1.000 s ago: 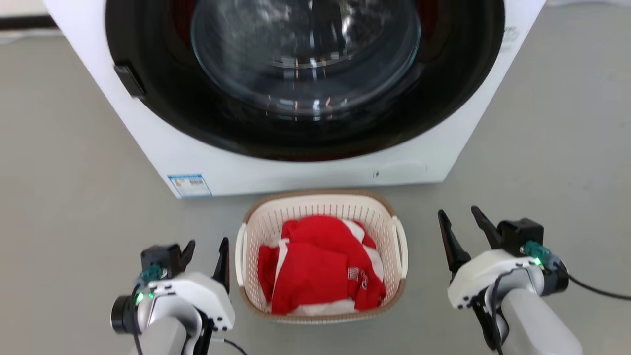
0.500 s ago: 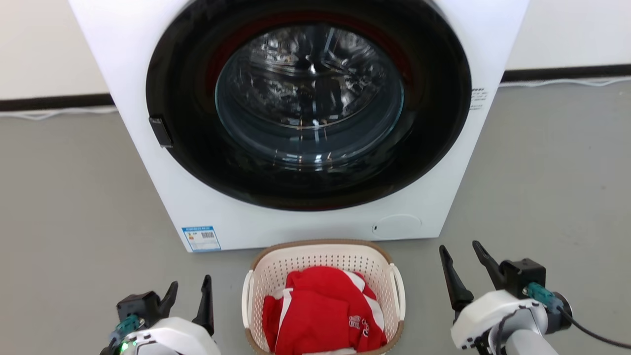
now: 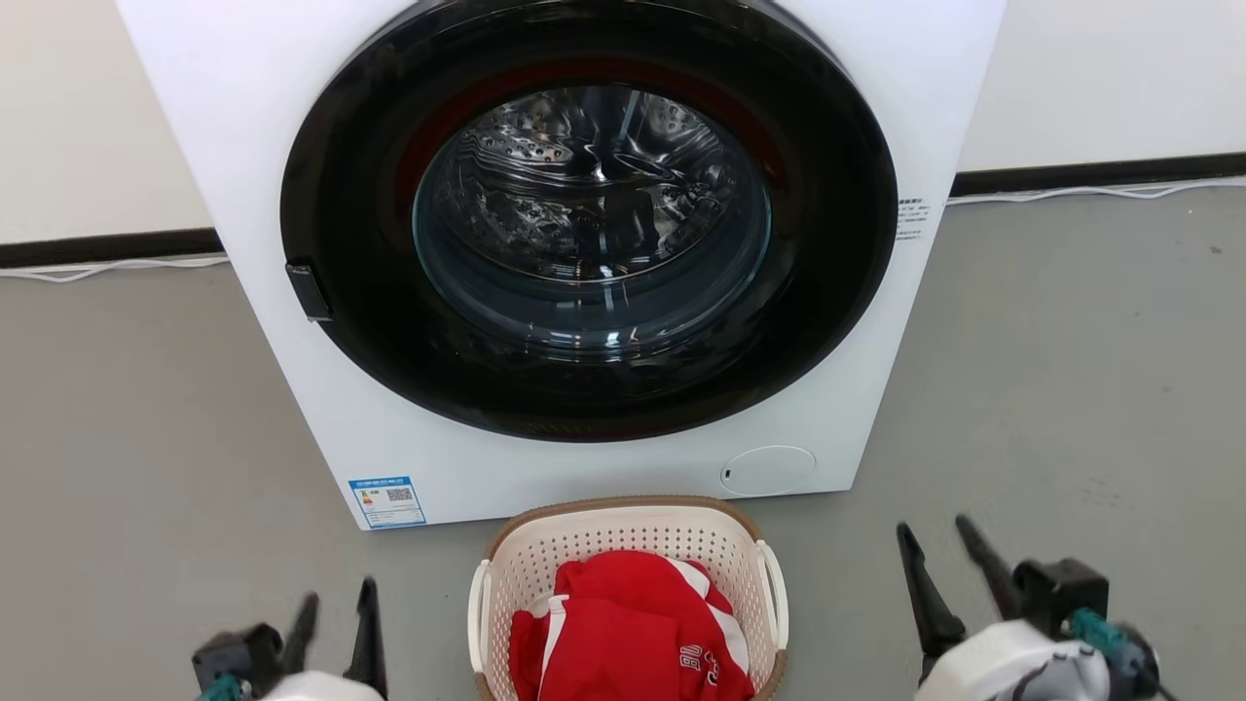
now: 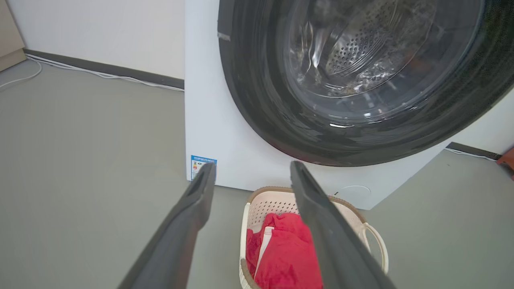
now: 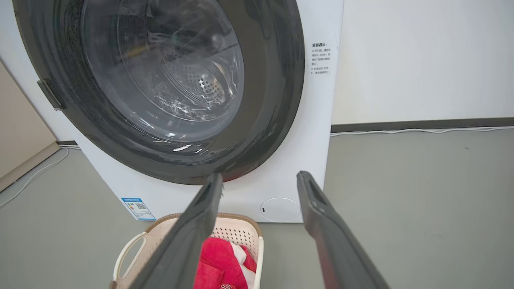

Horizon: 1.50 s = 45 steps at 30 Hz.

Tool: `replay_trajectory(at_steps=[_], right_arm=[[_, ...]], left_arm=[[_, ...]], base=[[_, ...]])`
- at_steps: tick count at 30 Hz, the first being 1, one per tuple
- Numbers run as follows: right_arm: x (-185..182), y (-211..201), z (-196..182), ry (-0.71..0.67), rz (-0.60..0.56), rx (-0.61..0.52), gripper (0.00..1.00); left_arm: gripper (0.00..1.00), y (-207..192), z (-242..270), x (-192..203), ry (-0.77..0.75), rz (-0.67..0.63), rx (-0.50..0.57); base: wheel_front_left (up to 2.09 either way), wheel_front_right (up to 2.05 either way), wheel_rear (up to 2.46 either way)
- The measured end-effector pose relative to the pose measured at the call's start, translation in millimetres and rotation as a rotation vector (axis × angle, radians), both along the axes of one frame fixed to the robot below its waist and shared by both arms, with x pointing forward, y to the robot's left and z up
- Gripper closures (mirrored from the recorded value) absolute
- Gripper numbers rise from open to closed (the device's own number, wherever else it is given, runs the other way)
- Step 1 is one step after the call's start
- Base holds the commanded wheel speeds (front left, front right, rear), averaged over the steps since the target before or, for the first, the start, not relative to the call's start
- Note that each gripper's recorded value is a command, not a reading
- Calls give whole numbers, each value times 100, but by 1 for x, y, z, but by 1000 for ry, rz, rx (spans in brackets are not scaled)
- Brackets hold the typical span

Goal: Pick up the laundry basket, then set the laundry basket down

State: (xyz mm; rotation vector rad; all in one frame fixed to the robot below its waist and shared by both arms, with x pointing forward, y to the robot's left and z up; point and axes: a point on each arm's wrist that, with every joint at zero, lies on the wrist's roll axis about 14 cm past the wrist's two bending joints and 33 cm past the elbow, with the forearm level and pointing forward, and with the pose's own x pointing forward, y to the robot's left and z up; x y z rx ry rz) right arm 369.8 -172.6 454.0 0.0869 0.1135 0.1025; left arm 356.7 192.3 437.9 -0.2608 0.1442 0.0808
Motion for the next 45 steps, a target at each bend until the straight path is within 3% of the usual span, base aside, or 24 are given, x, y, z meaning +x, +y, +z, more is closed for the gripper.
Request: replay_trajectory(at_steps=[6, 45], right_arm=[[-23, 2, -35, 114, -14, 30, 100], [-11, -17, -19, 120, -185, 466, 100]], left_arm=[[100, -1, -32, -22, 106, 13, -29], [100, 3, -25, -15, 109, 116, -422]], base=[[0, 0, 0], [0, 0, 0]])
